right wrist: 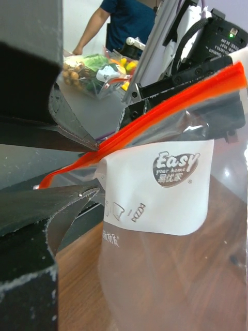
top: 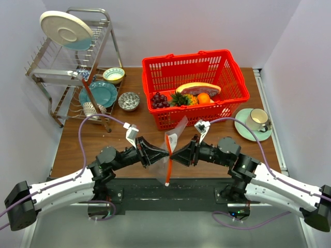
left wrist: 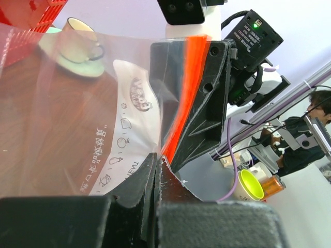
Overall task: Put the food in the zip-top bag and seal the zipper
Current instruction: Open the zipper of the food storage bag.
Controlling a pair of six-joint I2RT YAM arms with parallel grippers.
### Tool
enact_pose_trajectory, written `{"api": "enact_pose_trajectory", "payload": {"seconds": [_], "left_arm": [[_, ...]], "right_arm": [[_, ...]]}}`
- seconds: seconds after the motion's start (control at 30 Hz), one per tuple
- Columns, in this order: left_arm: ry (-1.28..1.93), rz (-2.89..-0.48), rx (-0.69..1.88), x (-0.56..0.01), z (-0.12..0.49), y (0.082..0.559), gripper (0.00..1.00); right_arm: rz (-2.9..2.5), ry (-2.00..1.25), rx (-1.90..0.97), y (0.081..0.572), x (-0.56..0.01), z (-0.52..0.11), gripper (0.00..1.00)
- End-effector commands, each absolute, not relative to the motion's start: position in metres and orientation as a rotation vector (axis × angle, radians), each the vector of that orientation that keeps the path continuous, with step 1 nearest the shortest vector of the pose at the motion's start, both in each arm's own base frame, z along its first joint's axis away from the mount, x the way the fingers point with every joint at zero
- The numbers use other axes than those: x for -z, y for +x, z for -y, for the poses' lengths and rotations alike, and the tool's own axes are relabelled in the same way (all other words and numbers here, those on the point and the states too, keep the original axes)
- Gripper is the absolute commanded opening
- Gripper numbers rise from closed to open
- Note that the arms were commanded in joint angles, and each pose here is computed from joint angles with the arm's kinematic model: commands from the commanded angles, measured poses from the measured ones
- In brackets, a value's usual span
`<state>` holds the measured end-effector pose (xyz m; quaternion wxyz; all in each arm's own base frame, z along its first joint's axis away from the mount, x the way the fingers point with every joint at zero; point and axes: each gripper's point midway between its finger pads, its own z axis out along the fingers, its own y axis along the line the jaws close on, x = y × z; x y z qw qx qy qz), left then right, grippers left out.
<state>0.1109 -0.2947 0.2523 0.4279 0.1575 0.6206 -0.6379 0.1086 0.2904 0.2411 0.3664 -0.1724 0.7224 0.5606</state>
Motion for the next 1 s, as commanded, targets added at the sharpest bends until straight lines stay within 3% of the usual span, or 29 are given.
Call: {"api": "enact_pose_trajectory", "payload": {"seconds": [0.0,0.3,0.43,0.57,0.97], "left_arm": [[0.407,-1.439,1.665,-0.282,0.297,0.105,0.00],[0.416,-1.427,1.687,-0.283,0.300,0.103,0.00],[0.413,-1.429,1.685,-0.284,0.299,0.103,0.00],[0.405,-1.435,1.664,-0.282,0.298,0.106,0.00],[0.378,-1.676,1.347,-0.244,0.288,0.137,0.00]], "right_arm": [[-1.820,-0.447,-1.462,0.111,-0.251,-0.296,0.35],[-1.824,-0.442,-1.448,0.114,-0.251,-0.297,0.32],[-1.831,-0.431,-1.423,0.116,-0.250,-0.294,0.22],[-1.836,-0.433,-1.412,0.117,-0.248,-0.294,0.00],[-1.926,-0.241,-1.111,0.147,-0.234,-0.251,0.00]]}}
